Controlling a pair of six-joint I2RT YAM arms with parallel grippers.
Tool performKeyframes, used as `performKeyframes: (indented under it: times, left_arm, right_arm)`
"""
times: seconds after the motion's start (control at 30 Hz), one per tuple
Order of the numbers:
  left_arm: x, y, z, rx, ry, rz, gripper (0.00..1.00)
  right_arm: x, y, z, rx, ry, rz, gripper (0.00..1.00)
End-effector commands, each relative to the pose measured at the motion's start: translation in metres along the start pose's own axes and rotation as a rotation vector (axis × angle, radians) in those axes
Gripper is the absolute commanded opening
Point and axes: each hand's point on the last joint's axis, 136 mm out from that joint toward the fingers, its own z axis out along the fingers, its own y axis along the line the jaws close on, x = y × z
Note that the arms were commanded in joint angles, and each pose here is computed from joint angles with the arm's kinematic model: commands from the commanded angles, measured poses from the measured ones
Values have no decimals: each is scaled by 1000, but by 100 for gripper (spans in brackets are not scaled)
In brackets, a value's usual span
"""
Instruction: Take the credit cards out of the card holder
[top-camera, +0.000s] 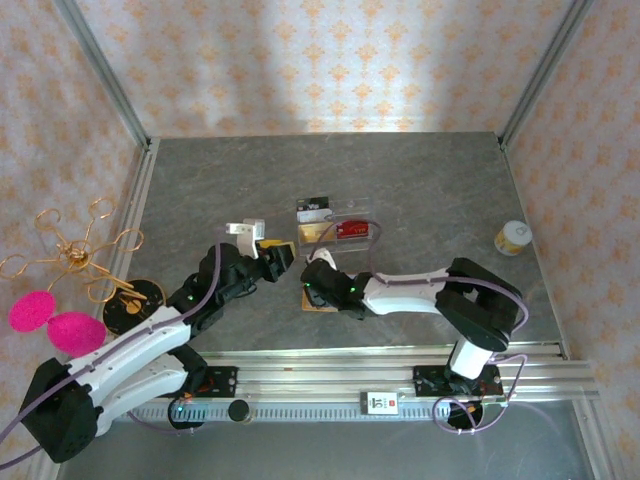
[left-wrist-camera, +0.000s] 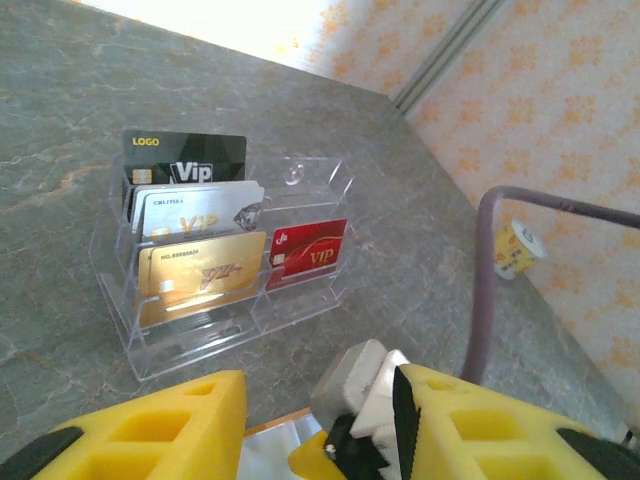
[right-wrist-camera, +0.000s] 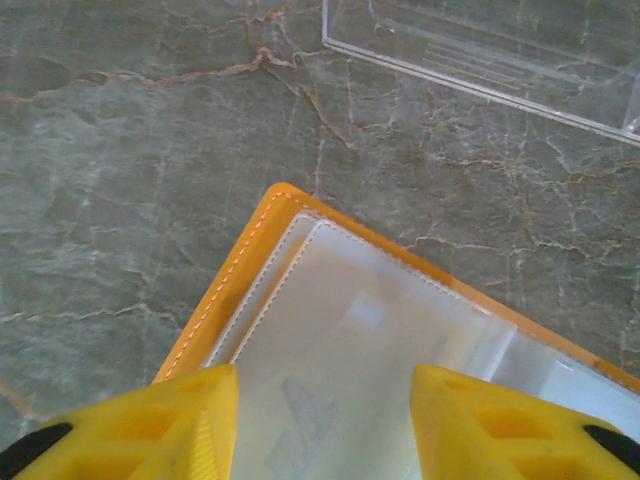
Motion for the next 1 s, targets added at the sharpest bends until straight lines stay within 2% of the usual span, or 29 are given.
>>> performKeyframes:
  times: [0.0,0.1,0.13,0.2,0.37,0.5,0.7,0.97]
  left_arm:
    - [-2,12,-3,-64,-20,-43,43]
    - [6,16,-2,-71,1,-56,42]
    - [10,18,-1,-72,12,-60,42]
    - [20,22,2,-83,46,-71,40]
    - [53,30,11,-83,145,-120,33]
    - [74,23,16,-47,194,-131,19]
    - [102,7,32,9,277,-137,0]
    - [144,8,55,-29,436,-126,0]
  right_arm:
    - [14,-12,8,100,51,-57,47]
    - [26,-14,11,133,86,-73,42]
    - [29,-16,11,136,90,-64,38]
    - [28,-15,9,122,79,-36,21]
    - [3,-2,-8,12,-43,56,0]
    - [-17,3,-26,-105,-144,156,0]
    - [-20,5,-37,-185,-182,213,0]
    - [-18,1,-44,-215,-212,283,2]
